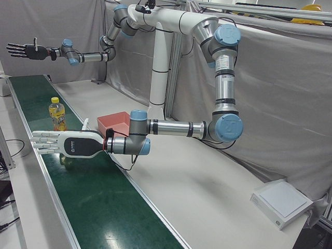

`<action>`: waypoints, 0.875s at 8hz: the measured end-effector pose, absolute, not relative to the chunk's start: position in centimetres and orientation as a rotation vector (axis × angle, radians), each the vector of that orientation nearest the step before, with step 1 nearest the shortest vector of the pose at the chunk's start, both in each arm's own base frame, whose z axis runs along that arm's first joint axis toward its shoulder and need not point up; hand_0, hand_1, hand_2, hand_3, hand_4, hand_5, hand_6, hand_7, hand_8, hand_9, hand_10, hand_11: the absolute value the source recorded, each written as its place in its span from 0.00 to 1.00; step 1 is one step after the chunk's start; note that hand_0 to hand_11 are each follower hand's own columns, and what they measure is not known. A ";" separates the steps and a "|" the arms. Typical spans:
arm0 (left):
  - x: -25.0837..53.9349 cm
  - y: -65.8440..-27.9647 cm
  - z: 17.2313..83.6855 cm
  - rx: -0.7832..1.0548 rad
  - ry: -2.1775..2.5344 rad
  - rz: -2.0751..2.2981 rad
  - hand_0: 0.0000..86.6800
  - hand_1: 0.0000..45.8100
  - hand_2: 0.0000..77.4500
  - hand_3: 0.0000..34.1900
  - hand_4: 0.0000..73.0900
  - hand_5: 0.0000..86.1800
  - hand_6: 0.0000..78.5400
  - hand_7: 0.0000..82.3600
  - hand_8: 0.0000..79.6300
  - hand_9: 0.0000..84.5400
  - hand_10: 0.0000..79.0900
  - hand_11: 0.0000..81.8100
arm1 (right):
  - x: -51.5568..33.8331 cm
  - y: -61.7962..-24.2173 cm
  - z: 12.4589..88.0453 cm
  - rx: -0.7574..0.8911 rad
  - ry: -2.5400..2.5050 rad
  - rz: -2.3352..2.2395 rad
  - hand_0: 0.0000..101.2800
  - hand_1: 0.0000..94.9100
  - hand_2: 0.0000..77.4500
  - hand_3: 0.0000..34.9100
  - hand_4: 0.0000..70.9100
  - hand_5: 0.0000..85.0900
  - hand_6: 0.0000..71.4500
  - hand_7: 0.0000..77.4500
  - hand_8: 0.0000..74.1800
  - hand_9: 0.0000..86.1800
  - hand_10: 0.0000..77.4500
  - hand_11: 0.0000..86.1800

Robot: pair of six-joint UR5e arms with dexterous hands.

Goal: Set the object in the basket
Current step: 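Move the left hand toward the orange juice bottle on the belt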

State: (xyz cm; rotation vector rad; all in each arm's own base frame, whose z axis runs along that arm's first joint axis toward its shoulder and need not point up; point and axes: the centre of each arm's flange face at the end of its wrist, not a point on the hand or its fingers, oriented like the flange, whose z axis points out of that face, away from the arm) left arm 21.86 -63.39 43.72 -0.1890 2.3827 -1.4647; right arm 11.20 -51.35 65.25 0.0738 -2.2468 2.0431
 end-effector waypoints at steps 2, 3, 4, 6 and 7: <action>24.0 -63.4 42.2 -0.218 2.373 -1.449 0.70 0.23 0.01 0.02 0.01 0.01 0.00 0.01 0.00 0.00 0.00 0.01 | 11.2 -51.4 65.2 0.073 -2.247 2.043 0.00 0.00 0.01 0.00 0.00 0.00 0.00 0.01 0.00 0.00 0.00 0.00; 25.0 -63.3 41.5 -0.232 2.370 -1.441 0.70 0.23 0.01 0.03 0.01 0.02 0.00 0.01 0.00 0.00 0.00 0.01 | 11.2 -51.3 65.2 0.073 -2.247 2.043 0.00 0.00 0.01 0.00 0.00 0.00 0.00 0.01 0.00 0.00 0.00 0.00; 25.4 -63.3 41.2 -0.239 2.369 -1.437 0.70 0.23 0.01 0.03 0.01 0.03 0.00 0.01 0.00 0.00 0.00 0.01 | 11.2 -51.3 65.2 0.073 -2.247 2.043 0.00 0.00 0.01 0.00 0.00 0.00 0.00 0.01 0.00 0.00 0.00 0.00; 25.8 -63.6 40.1 -0.246 2.375 -1.431 0.70 0.25 0.01 0.04 0.01 0.04 0.00 0.01 0.00 0.01 0.00 0.01 | 11.2 -51.3 65.2 0.073 -2.247 2.043 0.00 0.00 0.01 0.00 0.00 0.00 0.00 0.01 0.00 0.00 0.00 0.00; 25.8 -63.7 39.7 -0.250 2.386 -1.426 0.71 0.25 0.01 0.01 0.01 0.06 0.00 0.01 0.00 0.01 0.00 0.01 | 11.2 -51.3 65.2 0.074 -2.247 2.043 0.00 0.00 0.01 0.00 0.00 0.00 0.00 0.01 0.00 0.00 0.00 0.00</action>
